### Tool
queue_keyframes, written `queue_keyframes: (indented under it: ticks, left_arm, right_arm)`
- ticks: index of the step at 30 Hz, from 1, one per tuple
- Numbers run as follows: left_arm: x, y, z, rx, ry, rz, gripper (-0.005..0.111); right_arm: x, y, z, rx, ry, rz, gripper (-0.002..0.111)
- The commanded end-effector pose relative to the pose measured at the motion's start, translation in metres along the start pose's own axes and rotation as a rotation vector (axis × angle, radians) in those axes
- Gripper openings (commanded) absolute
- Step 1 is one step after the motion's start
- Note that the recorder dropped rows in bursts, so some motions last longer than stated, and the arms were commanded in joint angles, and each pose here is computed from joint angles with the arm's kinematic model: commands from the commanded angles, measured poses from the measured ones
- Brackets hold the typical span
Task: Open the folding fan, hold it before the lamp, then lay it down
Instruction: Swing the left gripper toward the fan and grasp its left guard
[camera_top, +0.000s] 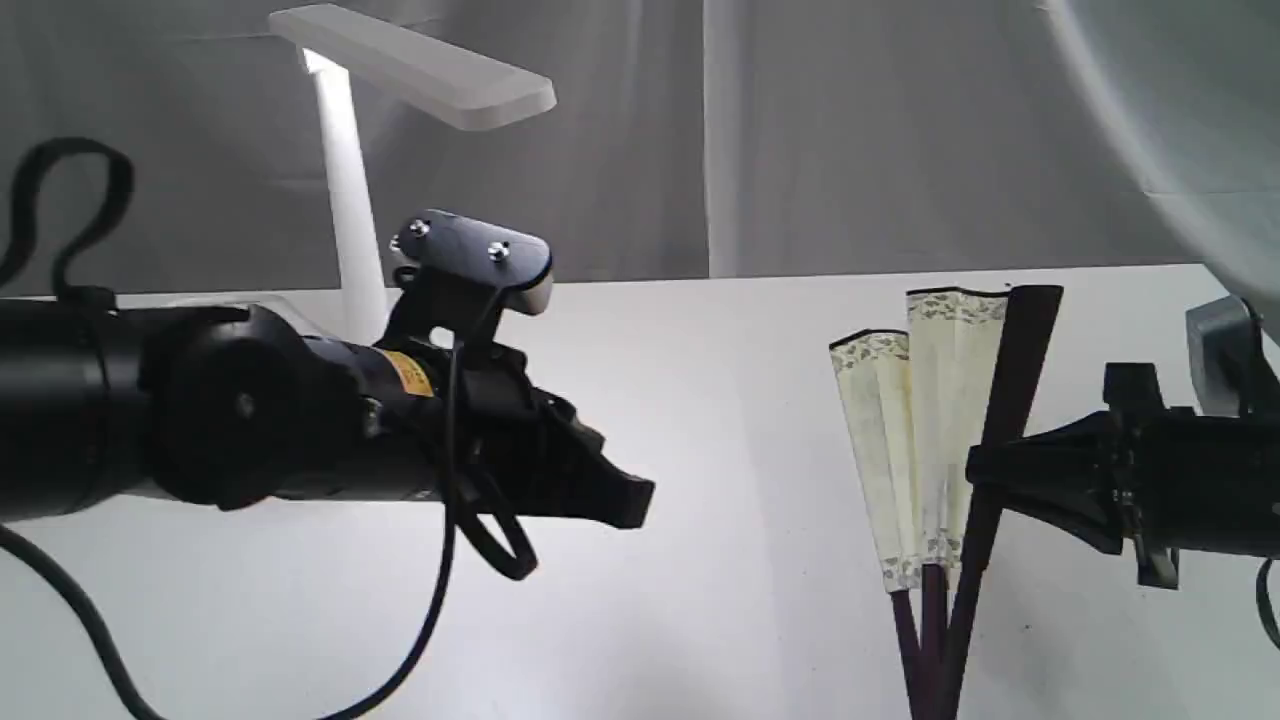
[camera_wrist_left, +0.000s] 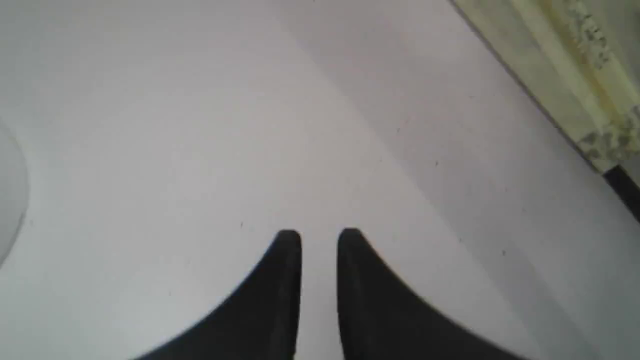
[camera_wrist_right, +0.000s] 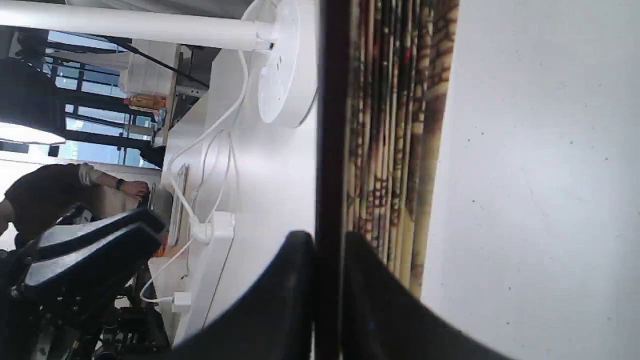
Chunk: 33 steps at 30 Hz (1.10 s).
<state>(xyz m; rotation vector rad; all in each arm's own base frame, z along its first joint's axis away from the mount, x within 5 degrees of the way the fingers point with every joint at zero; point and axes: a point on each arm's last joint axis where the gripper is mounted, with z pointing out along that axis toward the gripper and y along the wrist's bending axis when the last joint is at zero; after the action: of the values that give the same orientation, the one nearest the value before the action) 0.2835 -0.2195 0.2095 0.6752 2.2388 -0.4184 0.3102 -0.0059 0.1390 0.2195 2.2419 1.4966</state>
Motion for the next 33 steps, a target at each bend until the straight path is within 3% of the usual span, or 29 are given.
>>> queue_keyframes:
  ticks: [1, 6, 13, 18, 21, 24, 29, 33]
  left_arm:
    - [-0.007, -0.009, 0.009, -0.015, -0.110, 0.047, 0.017]
    - [-0.006, -0.016, 0.027, -0.039, -0.215, 0.038, 0.017]
    - [-0.010, -0.014, 0.042, -0.048, -0.403, -0.139, 0.014]
    - [-0.015, -0.019, 0.046, 0.066, -0.557, -0.242, 0.003]
    - [-0.012, -0.023, 0.051, 0.142, -0.557, -0.320, 0.000]
    - [-0.004, -0.022, 0.059, 0.171, -0.494, -0.503, 0.000]
    - [0.009, -0.021, 0.071, 0.226, -0.382, -0.910, 0.000]
    - [0.024, -0.021, 0.086, 0.253, -0.308, -1.098, 0.000]
  right_arm:
    - [0.000, 0.004, -0.002, -0.026, -0.011, -0.002, 0.000]
    - [-0.001, 0.005, -0.002, -0.030, -0.023, 0.002, 0.000]
    - [-0.001, 0.005, -0.002, -0.030, -0.023, -0.003, 0.000]
    - [-0.002, 0.005, -0.002, -0.031, -0.026, -0.001, 0.000]
    - [-0.003, 0.005, -0.002, -0.034, -0.037, 0.003, 0.000]
    - [-0.004, 0.005, -0.002, -0.036, -0.046, 0.007, 0.000]
    - [-0.006, 0.006, -0.002, -0.043, -0.069, 0.010, 0.000]
    - [-0.006, 0.006, -0.002, -0.044, -0.072, 0.011, 0.000]
